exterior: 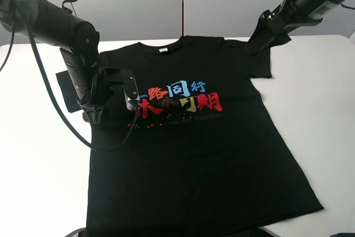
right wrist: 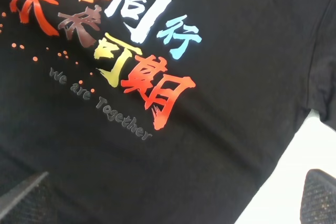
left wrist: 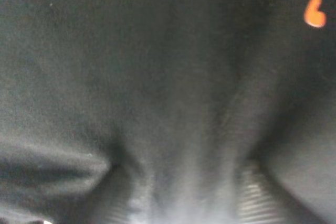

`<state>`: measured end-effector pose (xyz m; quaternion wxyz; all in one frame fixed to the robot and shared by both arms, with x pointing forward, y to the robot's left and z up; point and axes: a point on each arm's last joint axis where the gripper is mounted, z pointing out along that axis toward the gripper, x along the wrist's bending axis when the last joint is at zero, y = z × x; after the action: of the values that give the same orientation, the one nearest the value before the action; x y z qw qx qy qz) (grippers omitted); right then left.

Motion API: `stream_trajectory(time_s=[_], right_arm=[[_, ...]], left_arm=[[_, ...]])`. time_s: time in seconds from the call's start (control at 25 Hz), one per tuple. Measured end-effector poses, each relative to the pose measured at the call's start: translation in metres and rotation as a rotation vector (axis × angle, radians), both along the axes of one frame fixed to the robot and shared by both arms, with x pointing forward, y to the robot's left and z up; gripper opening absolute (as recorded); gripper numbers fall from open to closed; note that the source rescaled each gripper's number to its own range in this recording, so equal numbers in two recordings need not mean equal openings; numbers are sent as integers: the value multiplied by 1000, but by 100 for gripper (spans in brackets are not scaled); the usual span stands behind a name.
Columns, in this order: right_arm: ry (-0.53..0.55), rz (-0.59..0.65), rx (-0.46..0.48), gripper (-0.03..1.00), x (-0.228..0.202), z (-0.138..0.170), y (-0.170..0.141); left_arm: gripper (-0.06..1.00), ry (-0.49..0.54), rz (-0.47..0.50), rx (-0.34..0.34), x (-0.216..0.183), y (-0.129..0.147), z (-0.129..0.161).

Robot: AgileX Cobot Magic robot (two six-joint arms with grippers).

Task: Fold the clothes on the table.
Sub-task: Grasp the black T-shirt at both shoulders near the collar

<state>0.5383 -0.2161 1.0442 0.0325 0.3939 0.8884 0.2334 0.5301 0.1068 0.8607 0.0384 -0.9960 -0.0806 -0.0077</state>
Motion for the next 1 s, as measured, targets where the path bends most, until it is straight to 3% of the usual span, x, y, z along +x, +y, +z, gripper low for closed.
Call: stream_trajectory(time_s=[0.12,0.2,0.48,0.76,1.0], right_arm=[[-3,6,-2,100,0,0,0],[-4,9,-3,100,0,0,0],[8,45,-16,100,5,-9,1],[121,159,-119,100,24,-63,-1],[50,309,-225,100,36,-87,-3]], left_arm=[[16,11,6,1,-4,2,-1],[4,17,10,-1,-5,2,0],[1,22,10,0,-6,2,-1],[1,21,10,-1,-6,2,-1],[1,21,10,-1,-6,2,-1]])
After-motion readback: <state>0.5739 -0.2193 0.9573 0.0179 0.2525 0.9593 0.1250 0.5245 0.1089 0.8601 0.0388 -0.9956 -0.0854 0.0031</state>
